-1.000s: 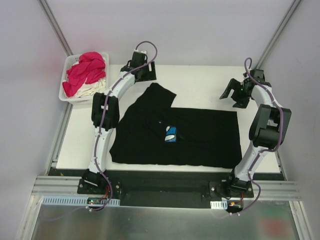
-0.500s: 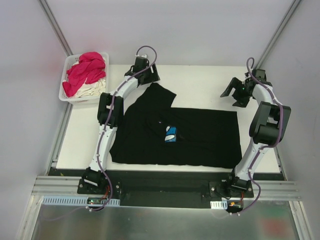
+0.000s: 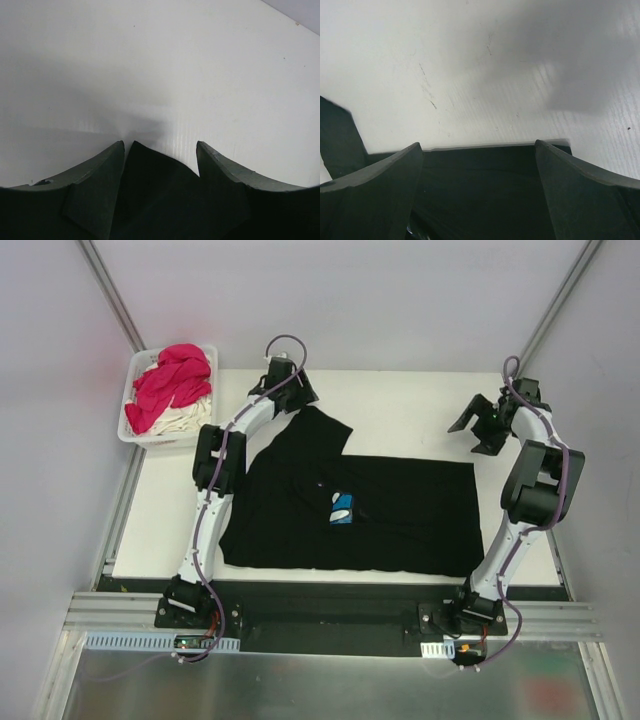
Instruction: Fold and stack the t-shirts
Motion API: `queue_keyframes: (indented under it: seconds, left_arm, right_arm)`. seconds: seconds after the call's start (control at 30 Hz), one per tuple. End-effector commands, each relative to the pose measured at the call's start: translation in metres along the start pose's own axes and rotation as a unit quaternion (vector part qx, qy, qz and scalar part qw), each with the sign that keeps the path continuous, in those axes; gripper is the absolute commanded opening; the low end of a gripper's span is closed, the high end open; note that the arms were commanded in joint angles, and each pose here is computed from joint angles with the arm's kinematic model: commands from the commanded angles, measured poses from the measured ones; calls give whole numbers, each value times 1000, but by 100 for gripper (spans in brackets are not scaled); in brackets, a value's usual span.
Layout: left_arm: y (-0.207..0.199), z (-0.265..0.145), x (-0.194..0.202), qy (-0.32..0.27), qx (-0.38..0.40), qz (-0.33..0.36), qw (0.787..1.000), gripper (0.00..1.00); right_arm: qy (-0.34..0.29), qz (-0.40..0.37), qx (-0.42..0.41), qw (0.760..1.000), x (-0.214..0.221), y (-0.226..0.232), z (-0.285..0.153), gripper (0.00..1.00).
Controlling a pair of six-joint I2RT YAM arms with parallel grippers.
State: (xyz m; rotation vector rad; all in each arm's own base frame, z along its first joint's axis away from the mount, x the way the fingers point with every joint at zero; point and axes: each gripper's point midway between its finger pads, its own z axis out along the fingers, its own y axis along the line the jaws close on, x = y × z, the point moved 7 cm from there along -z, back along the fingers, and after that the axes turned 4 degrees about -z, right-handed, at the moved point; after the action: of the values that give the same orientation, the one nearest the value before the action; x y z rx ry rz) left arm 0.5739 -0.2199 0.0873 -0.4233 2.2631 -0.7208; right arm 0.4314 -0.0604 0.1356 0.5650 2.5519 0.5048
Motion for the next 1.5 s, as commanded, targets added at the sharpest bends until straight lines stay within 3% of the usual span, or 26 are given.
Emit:
queue_keyframes:
  seconds: [0.0,0.23,0.4,0.5,0.57,0.63,0.67,1.1,1.47]
  left_arm:
    - [3,-12,-3,-1,-21,-24,999,59]
    - [1,-17,-3,2,-17,-13,1000,53]
    - [2,-17,0,11,-13,-15,1000,42]
    - [1,-16,1,13,-8,-17,1000,31]
    - [0,-15,0,11,-7,-14,1000,20]
    - [-2,-16,-4,3,-4,-11,1000,1]
    - [-3,-16,-6,-1,-3,-8,1000,0]
    - [-37,-50,-50,-77,33,83,993,0]
    - [-41,-57,-51,-78,46,114,989,0]
  right_arm:
    - [-10,8,0,1000,-9,2,-6,96]
    - [-8,13,14,1000,-8,-4,-9,96]
    - [-5,29,30,999,-7,-12,-9,96]
    - [-3,34,34,999,-7,-15,-8,96]
    - [-1,37,41,998,-7,-19,-8,96]
    - [1,35,44,998,-8,-21,-8,96]
    - [1,34,48,998,-8,-21,-8,96]
    - [20,31,66,997,0,-28,-6,96]
    - [39,-9,111,993,-7,-39,-8,96]
